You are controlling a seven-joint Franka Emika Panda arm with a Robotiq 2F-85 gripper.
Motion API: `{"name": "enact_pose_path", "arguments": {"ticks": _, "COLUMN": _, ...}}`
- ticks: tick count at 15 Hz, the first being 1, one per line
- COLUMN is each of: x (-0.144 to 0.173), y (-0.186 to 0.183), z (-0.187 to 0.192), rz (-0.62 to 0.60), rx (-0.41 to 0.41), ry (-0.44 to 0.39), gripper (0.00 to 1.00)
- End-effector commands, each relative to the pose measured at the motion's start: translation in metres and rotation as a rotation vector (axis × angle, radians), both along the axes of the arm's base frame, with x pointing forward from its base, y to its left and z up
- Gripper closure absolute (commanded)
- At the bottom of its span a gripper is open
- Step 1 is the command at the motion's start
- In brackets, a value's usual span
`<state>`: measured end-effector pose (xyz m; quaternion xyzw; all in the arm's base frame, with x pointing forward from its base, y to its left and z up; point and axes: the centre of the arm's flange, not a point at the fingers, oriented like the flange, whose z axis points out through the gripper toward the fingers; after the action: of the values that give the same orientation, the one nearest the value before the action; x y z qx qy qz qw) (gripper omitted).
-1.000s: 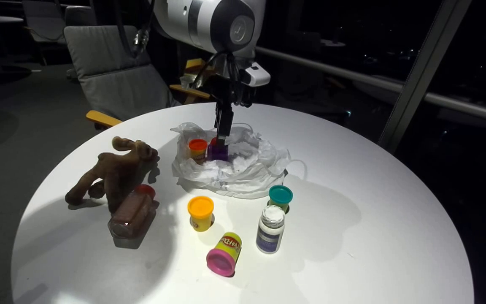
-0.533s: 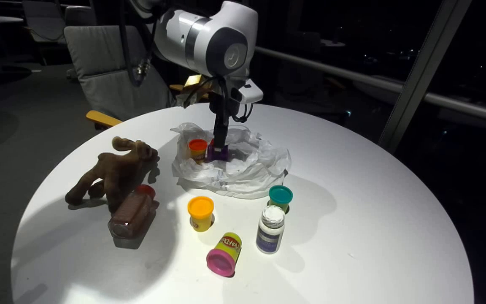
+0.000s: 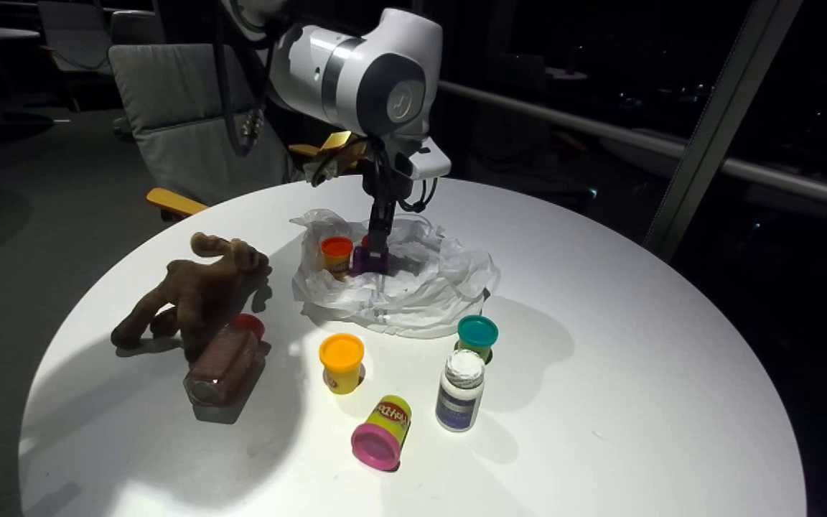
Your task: Remove the things from the plastic bag and put them on the table
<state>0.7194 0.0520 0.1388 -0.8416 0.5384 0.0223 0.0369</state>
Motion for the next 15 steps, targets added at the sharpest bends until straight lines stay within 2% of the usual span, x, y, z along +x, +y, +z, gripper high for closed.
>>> {"name": "enact_pose_path", "arguments": {"ticks": 1, "x": 0.007, "y": -0.001, "z": -0.005, "rz": -0.038, "rx": -0.023, "ry": -0.011, "gripper": 0.79}}
{"name": "enact_pose_path", "arguments": {"ticks": 7, "x": 0.006, "y": 0.001, "z": -0.008, "rz": -0.045, "rx": -0.031, "ry": -0.003, "gripper": 0.79}}
{"name": "enact_pose_path", "arguments": {"ticks": 8, "x": 0.006, "y": 0.001, "z": -0.009, "rz": -0.041, "rx": -0.038, "ry": 0.004, "gripper": 0.62}}
{"name": "enact_pose_path", "arguments": {"ticks": 9, "x": 0.006, "y": 0.001, "z": -0.009, "rz": -0.04, "rx": -0.04, "ry": 0.005, "gripper": 0.29}}
{"name": "enact_pose_path", "arguments": {"ticks": 10, "x": 0.005, "y": 0.001, "z": -0.01, "rz": -0.036, "rx": -0.044, "ry": 0.01, "gripper": 0.29}}
{"name": "enact_pose_path", "arguments": {"ticks": 12, "x": 0.004, "y": 0.0, "z": -0.018, "rz": -0.034, "rx": -0.049, "ry": 0.021, "gripper": 0.15}}
{"name": "enact_pose_path", "arguments": {"ticks": 13, "x": 0.003, "y": 0.0, "z": -0.022, "rz": -0.035, "rx": -0.052, "ry": 0.025, "gripper": 0.58}}
{"name": "enact_pose_path", "arguments": {"ticks": 14, "x": 0.002, "y": 0.0, "z": -0.026, "rz": -0.033, "rx": -0.058, "ry": 0.032, "gripper": 0.52}}
{"name": "enact_pose_path", "arguments": {"ticks": 15, "x": 0.002, "y": -0.001, "z": -0.028, "rz": -0.033, "rx": -0.056, "ry": 0.032, "gripper": 0.52}}
